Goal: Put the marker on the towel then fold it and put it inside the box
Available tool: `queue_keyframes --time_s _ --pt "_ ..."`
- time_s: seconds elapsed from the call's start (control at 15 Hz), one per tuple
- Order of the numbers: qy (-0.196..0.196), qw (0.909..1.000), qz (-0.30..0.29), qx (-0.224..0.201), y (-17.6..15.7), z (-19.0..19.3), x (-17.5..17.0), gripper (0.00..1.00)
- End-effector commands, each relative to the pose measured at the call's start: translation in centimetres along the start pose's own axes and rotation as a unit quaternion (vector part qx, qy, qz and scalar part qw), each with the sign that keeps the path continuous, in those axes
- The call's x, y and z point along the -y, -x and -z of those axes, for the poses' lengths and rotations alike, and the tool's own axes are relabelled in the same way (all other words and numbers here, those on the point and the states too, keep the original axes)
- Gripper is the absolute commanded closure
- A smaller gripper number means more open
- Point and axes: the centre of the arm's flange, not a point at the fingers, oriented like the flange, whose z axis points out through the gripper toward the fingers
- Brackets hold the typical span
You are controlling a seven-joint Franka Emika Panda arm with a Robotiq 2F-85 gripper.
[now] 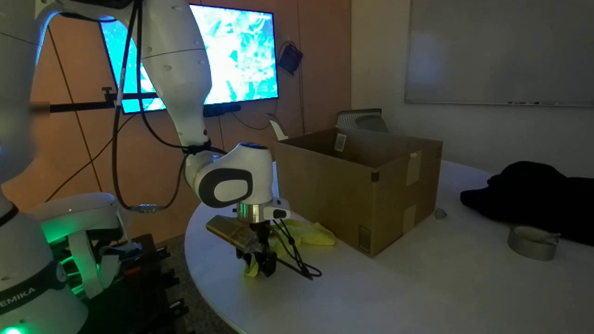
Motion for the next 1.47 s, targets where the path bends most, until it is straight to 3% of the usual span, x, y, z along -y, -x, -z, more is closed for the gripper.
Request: queue_keyframes --time_s 0.0,0.4,0.8,1.07,1.4 --pt "-0.010 0.9998 0.006 0.017 1.2 2.0 -0.3 1.00" --pt "0.006 0.9994 -0.019 0.028 3.5 5.3 -1.0 0.98" --pt "0.044 0.9983 -0.037 0.002 4.0 10.9 -2.3 0.98" --pt "0.054 0.9975 -0.030 -0.032 2.2 14.0 -2.8 0.99" --pt "0.059 0.9957 0.004 -0.071 -2.5 15.2 -1.5 0.99"
